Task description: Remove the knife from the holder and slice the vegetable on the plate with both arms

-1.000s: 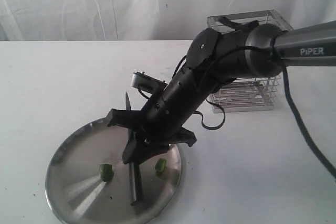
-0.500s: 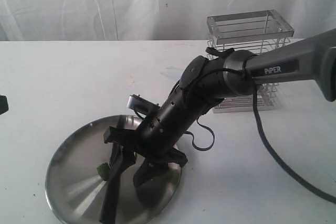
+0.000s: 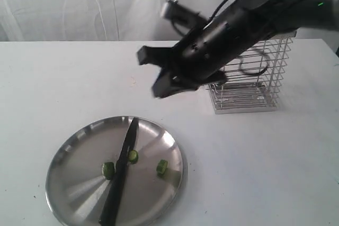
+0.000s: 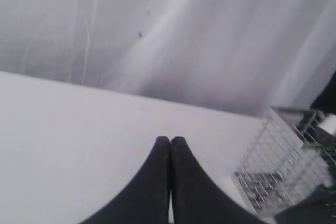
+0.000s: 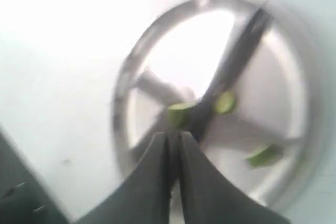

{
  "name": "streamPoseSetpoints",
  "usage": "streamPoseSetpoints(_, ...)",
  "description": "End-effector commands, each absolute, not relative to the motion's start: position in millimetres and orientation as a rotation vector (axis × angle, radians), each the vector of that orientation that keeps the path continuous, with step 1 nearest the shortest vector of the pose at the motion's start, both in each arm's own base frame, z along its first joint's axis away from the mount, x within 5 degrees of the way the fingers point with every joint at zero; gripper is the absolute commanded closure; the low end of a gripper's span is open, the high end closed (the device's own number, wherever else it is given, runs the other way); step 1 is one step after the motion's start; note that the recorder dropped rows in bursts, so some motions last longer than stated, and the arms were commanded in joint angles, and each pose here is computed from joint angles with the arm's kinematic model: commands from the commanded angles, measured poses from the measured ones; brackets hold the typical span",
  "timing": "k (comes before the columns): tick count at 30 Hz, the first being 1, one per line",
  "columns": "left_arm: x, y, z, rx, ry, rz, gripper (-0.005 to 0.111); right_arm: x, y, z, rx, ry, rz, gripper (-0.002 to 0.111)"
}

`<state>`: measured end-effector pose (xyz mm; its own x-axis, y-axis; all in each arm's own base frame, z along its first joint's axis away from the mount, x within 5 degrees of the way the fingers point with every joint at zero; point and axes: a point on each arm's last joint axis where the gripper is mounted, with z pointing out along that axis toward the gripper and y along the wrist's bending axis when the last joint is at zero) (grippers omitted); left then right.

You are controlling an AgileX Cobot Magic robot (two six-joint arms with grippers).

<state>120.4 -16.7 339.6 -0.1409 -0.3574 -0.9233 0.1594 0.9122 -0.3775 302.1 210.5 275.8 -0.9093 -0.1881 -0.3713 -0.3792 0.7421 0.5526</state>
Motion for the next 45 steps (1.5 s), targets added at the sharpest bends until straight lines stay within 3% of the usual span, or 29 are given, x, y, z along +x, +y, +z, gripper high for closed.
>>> streamPoseSetpoints(1, 111, -11, 334, -0.219, 1.589, -0.416, 0.107, 310, 136, 297, -0.401, 2.62, 0.236, 0.108)
streamPoseSetpoints(5, 104, -10, 310, -0.278, 1.61, -0.441, 0.107, 281, 74, 321, -0.16, 2.477, -0.11, 0.108)
streamPoseSetpoints(8, 98, 0, 296, -0.4, 1.541, -0.398, 0.107, 242, 42, 340, -0.063, 2.286, -0.16, 0.108)
streamPoseSetpoints(11, 97, 3, 276, -0.307, 1.59, -0.243, 0.107, 202, 19, 341, -0.062, 2.135, -0.21, 0.108)
streamPoseSetpoints(14, 95, -8, 249, -0.054, 1.727, -0.174, 0.107, 163, 7, 323, 0.026, 2.084, -0.171, 0.108)
streamPoseSetpoints(16, 91, -11, 238, -0.05, 1.746, -0.227, 0.107, 142, 3, 311, 0.053, 2.055, -0.141, 0.108)
streamPoseSetpoints(22, 79, -3, 244, -0.132, 1.606, -0.173, 0.107, 74, -11, 305, 0.134, 1.771, -0.013, 0.108)
streamPoseSetpoints(25, 76, -11, 243, -0.139, 1.617, -0.322, 0.107, 47, -18, 304, 0.122, 1.653, -0.029, 0.108)
streamPoseSetpoints(30, 68, -37, 239, -0.003, 1.701, -0.635, 0.107, 26, -26, 296, 0.143, 1.577, -0.069, 0.108)
streamPoseSetpoints(34, 60, -50, 236, 0.135, 1.749, -0.766, 0.107, 23, -27, 295, 0.155, 1.565, -0.045, 0.108)
streamPoseSetpoints(45, 57, -54, 234, 0.188, 1.766, -0.793, 0.107, 25, -24, 297, 0.097, 1.51, -0.067, 0.108)
